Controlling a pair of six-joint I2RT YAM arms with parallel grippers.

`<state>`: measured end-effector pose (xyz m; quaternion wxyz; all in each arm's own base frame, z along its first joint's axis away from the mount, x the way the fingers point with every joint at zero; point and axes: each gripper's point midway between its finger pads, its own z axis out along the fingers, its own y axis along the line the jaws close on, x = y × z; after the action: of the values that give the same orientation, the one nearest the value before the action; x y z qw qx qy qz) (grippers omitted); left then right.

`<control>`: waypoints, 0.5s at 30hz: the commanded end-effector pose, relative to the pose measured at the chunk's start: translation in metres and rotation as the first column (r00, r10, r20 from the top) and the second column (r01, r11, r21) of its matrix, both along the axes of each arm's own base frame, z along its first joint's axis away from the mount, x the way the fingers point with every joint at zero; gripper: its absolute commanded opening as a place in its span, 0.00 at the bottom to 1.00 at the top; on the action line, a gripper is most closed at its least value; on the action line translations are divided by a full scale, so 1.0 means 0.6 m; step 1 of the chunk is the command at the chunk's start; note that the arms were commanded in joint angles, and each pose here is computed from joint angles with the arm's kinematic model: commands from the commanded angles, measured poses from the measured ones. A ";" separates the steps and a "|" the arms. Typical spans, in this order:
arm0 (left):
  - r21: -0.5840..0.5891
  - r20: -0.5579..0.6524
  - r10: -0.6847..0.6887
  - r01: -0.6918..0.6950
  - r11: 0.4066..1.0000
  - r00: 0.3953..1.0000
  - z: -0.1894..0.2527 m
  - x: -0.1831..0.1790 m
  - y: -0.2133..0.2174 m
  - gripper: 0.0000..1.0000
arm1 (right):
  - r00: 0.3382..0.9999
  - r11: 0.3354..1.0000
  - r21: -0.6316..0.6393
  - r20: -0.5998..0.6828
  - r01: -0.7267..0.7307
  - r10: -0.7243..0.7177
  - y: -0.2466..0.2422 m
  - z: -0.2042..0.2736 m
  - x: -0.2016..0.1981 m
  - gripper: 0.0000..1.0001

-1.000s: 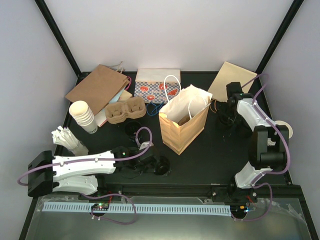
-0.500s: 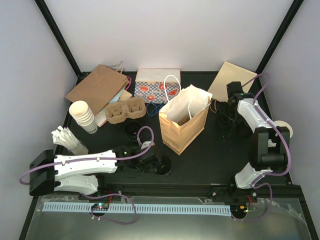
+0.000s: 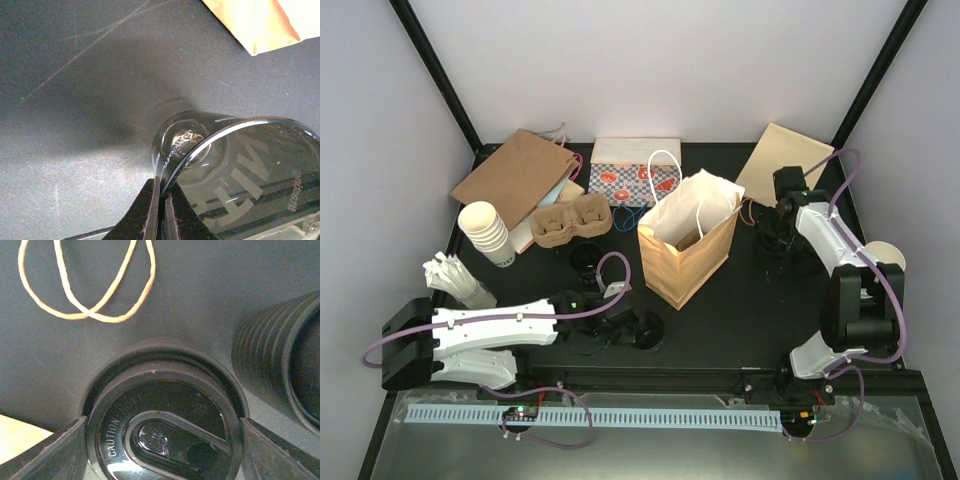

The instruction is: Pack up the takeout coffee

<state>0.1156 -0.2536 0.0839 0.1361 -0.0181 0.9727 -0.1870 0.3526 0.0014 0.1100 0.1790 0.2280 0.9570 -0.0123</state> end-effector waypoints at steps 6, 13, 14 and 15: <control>-0.023 0.021 -0.013 0.013 1.000 1.000 0.022 0.004 -0.020 0.02 | 1.000 1.000 -0.025 -0.027 -0.004 0.003 -0.005 -0.011 -0.029 0.80; -0.020 0.030 -0.015 0.015 1.000 0.999 0.030 0.005 -0.019 0.10 | 0.999 1.000 -0.005 -0.047 -0.012 0.012 0.000 -0.025 -0.045 0.80; -0.020 0.032 -0.016 0.016 1.000 0.999 0.032 0.005 -0.019 0.11 | 0.999 1.000 -0.002 -0.048 -0.014 0.014 0.001 -0.027 -0.046 0.80; -0.021 0.034 -0.015 0.016 1.000 0.999 0.034 0.005 -0.019 0.13 | 0.999 1.000 0.000 -0.050 -0.014 0.014 0.002 -0.029 -0.048 0.80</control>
<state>0.1149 -0.2573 0.0869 0.1368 -0.0129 0.9723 -0.1892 0.3258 0.0000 0.0893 0.1459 0.2254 0.9630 -0.0231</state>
